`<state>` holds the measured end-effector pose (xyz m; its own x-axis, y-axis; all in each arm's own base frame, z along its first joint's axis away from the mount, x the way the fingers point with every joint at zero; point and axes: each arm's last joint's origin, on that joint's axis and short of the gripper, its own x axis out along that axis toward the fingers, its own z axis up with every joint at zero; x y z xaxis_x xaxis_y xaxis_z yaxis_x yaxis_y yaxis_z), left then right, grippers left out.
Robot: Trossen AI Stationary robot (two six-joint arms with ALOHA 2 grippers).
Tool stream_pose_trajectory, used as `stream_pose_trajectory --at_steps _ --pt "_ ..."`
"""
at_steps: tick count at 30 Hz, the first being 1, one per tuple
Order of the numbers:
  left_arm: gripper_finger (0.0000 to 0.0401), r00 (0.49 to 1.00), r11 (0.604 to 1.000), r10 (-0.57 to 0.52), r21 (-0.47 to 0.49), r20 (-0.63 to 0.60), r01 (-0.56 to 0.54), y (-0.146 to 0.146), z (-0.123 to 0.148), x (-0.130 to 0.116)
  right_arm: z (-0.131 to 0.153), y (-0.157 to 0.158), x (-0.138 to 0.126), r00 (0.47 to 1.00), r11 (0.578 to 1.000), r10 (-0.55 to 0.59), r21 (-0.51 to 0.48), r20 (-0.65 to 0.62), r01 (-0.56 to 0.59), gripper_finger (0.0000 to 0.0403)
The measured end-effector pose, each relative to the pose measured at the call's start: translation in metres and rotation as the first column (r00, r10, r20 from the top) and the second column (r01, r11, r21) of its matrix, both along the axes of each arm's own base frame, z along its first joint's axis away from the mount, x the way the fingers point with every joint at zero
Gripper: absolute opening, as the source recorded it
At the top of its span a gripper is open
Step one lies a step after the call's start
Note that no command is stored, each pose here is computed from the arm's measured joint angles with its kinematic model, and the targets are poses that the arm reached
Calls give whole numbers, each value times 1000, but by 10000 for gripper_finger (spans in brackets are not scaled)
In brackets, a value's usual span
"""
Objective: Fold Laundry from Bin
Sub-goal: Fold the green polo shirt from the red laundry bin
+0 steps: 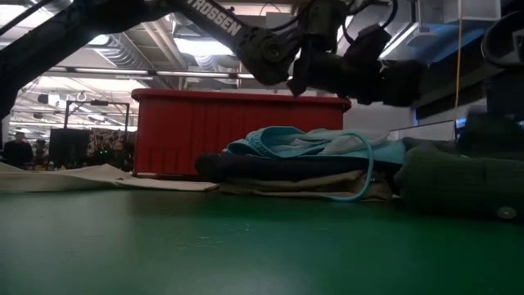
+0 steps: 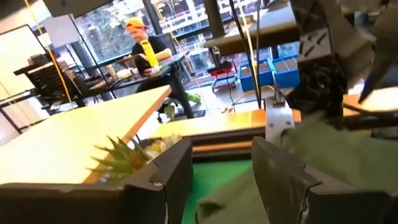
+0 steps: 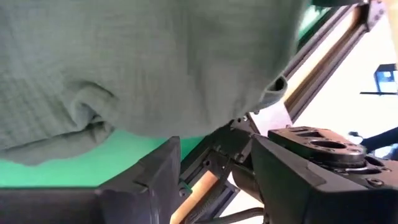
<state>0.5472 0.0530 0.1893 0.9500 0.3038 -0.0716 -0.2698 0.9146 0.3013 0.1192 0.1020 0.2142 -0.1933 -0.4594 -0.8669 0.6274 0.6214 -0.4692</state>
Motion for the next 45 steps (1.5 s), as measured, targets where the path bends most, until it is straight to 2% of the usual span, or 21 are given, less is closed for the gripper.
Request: stream_pose_trajectory --at_steps 7,14,19,25,30,34,37,41,45 --pt "159 992 992 -124 4 36 124 -22 30 10 15 -10 -10 996 997 -13 80 90 6 198" --pt "147 974 984 -180 -34 -140 177 -50 48 14 26 -18 -19 983 989 -47 148 175 21 198" --pt "135 911 963 -269 -105 -314 248 -84 47 9 27 -16 -17 978 983 -33 185 208 -6 198" --pt "124 838 917 -390 -241 -383 316 -128 37 0 26 -13 -12 967 977 23 200 255 -76 198" --pt "115 777 903 -426 -274 -463 332 -162 29 -11 26 -10 -8 950 973 65 194 305 -128 198" --pt "109 781 910 -412 -252 -470 329 -177 21 -12 26 -9 -5 938 970 69 195 340 -142 198" --pt "105 777 922 -386 -240 -498 304 -184 0 -9 26 -7 -4 931 968 66 205 358 -147 198" --pt "98 833 952 -298 -210 -465 223 -184 -12 -3 26 -6 -3 927 966 63 212 369 -150 198" --pt "87 866 955 -271 -232 -421 186 -180 -17 3 26 -6 -2 923 964 79 208 377 -167 198"
